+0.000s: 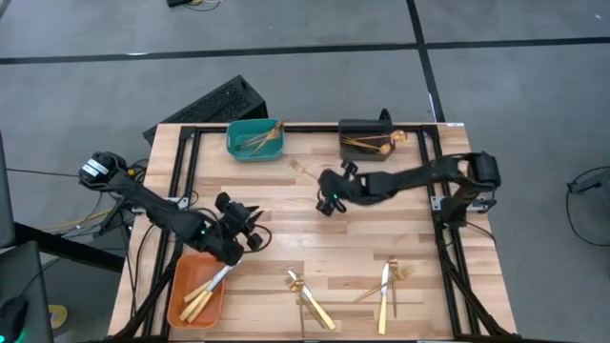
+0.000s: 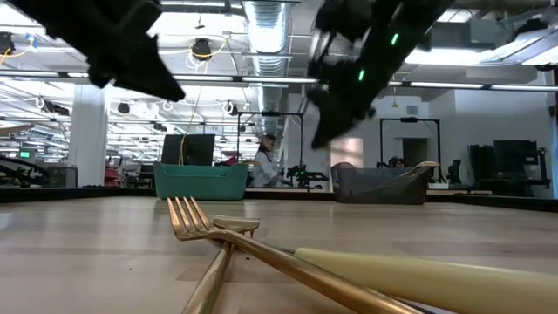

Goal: Sort silverware by color (type)
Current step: Put the gold fork into the green bin

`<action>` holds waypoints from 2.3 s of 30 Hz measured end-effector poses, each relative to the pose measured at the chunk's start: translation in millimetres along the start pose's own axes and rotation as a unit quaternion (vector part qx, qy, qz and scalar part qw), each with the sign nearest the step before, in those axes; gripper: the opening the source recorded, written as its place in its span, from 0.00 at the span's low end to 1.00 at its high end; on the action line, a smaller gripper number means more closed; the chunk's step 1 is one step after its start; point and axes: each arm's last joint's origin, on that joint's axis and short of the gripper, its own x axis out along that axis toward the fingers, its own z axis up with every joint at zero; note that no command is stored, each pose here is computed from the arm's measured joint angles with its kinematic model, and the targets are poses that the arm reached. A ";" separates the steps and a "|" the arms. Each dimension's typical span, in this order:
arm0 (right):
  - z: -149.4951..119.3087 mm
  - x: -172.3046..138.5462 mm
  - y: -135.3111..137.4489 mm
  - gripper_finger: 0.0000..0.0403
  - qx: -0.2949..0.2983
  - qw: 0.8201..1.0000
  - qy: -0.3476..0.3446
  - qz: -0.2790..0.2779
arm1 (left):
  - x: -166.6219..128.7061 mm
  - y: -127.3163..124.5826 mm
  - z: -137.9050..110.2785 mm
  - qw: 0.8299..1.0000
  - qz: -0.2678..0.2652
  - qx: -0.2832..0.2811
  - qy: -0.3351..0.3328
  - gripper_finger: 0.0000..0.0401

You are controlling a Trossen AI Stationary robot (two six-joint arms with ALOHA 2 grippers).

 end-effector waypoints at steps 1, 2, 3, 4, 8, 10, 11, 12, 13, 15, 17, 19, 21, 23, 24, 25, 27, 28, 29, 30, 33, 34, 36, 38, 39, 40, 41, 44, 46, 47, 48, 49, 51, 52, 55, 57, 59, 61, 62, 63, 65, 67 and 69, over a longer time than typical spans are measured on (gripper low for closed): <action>2.5 -9.9 5.2 0.09 -0.014 1.000 -0.019 -0.006 | 2.4 -1.0 2.5 1.000 0.001 0.007 -0.007 0.21; 3.6 -18.3 10.9 0.09 -0.033 0.999 -0.037 -0.016 | 5.5 -1.9 5.4 1.000 0.004 0.010 -0.015 0.23; 5.2 -25.6 17.1 0.09 -0.049 0.997 -0.060 -0.029 | 8.5 -2.3 8.9 1.000 0.009 0.012 -0.025 0.25; 6.3 -32.1 23.2 0.09 -0.060 0.994 -0.081 -0.044 | 11.4 -2.5 12.5 0.999 0.014 0.012 -0.035 0.27; 7.6 -48.5 43.4 0.09 -0.090 0.980 -0.144 -0.100 | 22.4 -3.4 29.3 0.997 0.022 0.004 -0.069 0.31; 8.3 -55.9 50.9 0.09 -0.104 0.974 -0.165 -0.112 | 26.5 -3.8 37.8 0.996 0.023 0.001 -0.086 0.32; 9.4 -58.6 53.8 0.09 -0.110 0.972 -0.174 -0.111 | 28.1 -3.7 41.2 0.995 0.023 0.000 -0.092 0.32; 9.0 -59.8 57.3 0.09 -0.121 0.970 -0.179 -0.110 | 29.9 -3.2 44.3 0.995 0.026 0.001 -0.098 0.32; 8.5 -60.3 60.9 0.09 -0.132 0.967 -0.184 -0.114 | 31.6 -2.6 47.4 0.994 0.028 -0.001 -0.104 0.32; 6.9 -62.4 65.5 0.09 -0.162 0.961 -0.187 -0.122 | 34.6 -1.2 52.2 0.993 0.033 0.005 -0.113 0.32; 8.0 -65.2 67.4 0.09 -0.178 0.957 -0.194 -0.125 | 37.2 0.1 57.0 0.992 0.039 0.014 -0.122 0.32; 9.3 -66.2 67.1 0.09 -0.179 0.956 -0.196 -0.126 | 38.3 0.5 60.8 0.990 0.040 0.024 -0.130 0.32; 8.4 -65.5 67.2 0.09 -0.183 0.956 -0.193 -0.126 | 38.9 -0.1 64.6 0.990 0.029 0.036 -0.136 0.32; 8.6 -65.1 66.7 0.09 -0.182 0.956 -0.193 -0.127 | 39.0 -1.3 68.1 0.989 0.010 0.046 -0.142 0.32; 8.9 -64.9 66.5 0.09 -0.181 0.956 -0.193 -0.128 | 38.8 -1.8 69.9 0.988 0.003 0.047 -0.147 0.32; 9.1 -64.8 66.3 0.09 -0.180 0.956 -0.194 -0.128 | 38.5 -2.3 71.5 0.987 -0.002 0.049 -0.152 0.32; 9.5 -63.8 64.9 0.09 -0.179 0.956 -0.192 -0.133 | 38.5 -2.9 74.1 0.985 -0.016 0.059 -0.158 0.32; 9.8 -63.5 64.6 0.09 -0.179 0.956 -0.192 -0.133 | 38.7 -2.9 74.9 0.985 -0.018 0.066 -0.160 0.32; 9.8 -63.6 64.6 0.09 -0.178 0.956 -0.192 -0.133 | 39.2 -2.5 75.7 0.984 -0.018 0.070 -0.162 0.31; 9.9 -63.6 64.6 0.09 -0.178 0.956 -0.192 -0.133 | 40.3 -1.6 76.7 0.984 -0.016 0.073 -0.163 0.31; 9.7 -63.8 65.0 0.09 -0.180 0.956 -0.192 -0.130 | 45.8 3.2 79.2 0.984 -0.003 0.071 -0.162 0.26; 9.6 -63.8 65.2 0.09 -0.182 0.956 -0.192 -0.129 | 48.0 5.2 80.2 0.985 0.002 0.069 -0.161 0.24; 9.5 -63.8 65.2 0.09 -0.182 0.956 -0.192 -0.129 | 52.1 8.9 82.1 0.985 0.007 0.058 -0.160 0.19; 9.4 -63.7 65.1 0.09 -0.183 0.956 -0.191 -0.130 | 55.4 11.5 83.7 0.986 0.003 0.052 -0.159 0.13; 9.3 -63.5 64.9 0.09 -0.183 0.956 -0.190 -0.130 | 56.6 12.4 84.8 0.986 -0.004 0.050 -0.160 0.10; 9.2 -63.4 64.8 0.09 -0.182 0.956 -0.190 -0.130 | 57.7 13.2 85.9 0.986 -0.010 0.047 -0.161 0.07; 9.0 -63.2 64.8 0.09 -0.182 0.956 -0.190 -0.130 | 58.1 13.5 86.8 0.985 -0.017 0.048 -0.162 0.04; 9.9 -63.6 65.9 0.09 -0.163 0.961 -0.196 -0.110 | 58.8 13.2 85.8 0.984 -0.020 0.085 -0.158 0.01; 10.0 -64.1 66.7 0.10 -0.123 0.968 -0.200 -0.087 | 59.3 12.3 83.4 0.978 -0.018 0.143 -0.153 0.00; 10.2 -64.2 67.7 0.11 -0.101 0.972 -0.202 -0.061 | 58.6 11.4 82.4 0.970 -0.025 0.187 -0.151 0.00; 10.9 -65.0 67.7 0.12 -0.088 0.975 -0.201 -0.025 | 57.7 10.4 82.2 0.959 -0.042 0.240 -0.145 0.00; 12.3 -66.5 67.6 0.14 -0.087 0.976 -0.200 0.013 | 57.4 8.8 81.1 0.945 -0.065 0.289 -0.138 0.00; 18.8 -70.5 67.3 0.17 -0.078 0.971 -0.214 0.077 | 57.4 5.8 77.7 0.923 -0.116 0.347 -0.121 0.00; 21.7 -72.7 66.0 0.19 -0.077 0.968 -0.220 0.098 | 56.8 4.4 78.3 0.917 -0.138 0.357 -0.115 0.00; 25.6 -73.9 62.9 0.26 -0.079 0.963 -0.226 0.125 | 53.4 1.5 89.7 0.912 -0.186 0.346 -0.119 0.00; 27.0 -71.0 60.3 0.31 -0.081 0.961 -0.222 0.140 | 51.9 1.0 93.1 0.913 -0.194 0.340 -0.112 0.00; 28.0 -69.2 59.0 0.35 -0.084 0.958 -0.220 0.164 | 51.2 0.7 95.3 0.916 -0.195 0.334 -0.105 0.00; 29.6 -67.7 57.3 0.40 -0.083 0.955 -0.221 0.178 | 50.1 0.0 98.9 0.919 -0.197 0.322 -0.110 0.00; 30.1 -66.9 56.3 0.41 -0.080 0.956 -0.220 0.178 | 49.9 0.0 99.2 0.919 -0.199 0.321 -0.110 0.00; 30.1 -66.7 56.1 0.43 -0.077 0.956 -0.219 0.178 | 49.9 -0.1 98.8 0.919 -0.202 0.322 -0.108 0.00; 30.4 -65.6 54.9 0.44 -0.070 0.958 -0.217 0.176 | 50.2 -0.6 97.8 0.917 -0.213 0.320 -0.105 0.00; 31.2 -65.6 54.5 0.42 -0.066 0.958 -0.221 0.171 | 50.6 -1.1 97.4 0.916 -0.220 0.318 -0.104 0.00; 31.9 -66.5 54.8 0.40 -0.062 0.958 -0.226 0.165 | 50.9 -0.8 96.6 0.917 -0.215 0.320 -0.100 0.00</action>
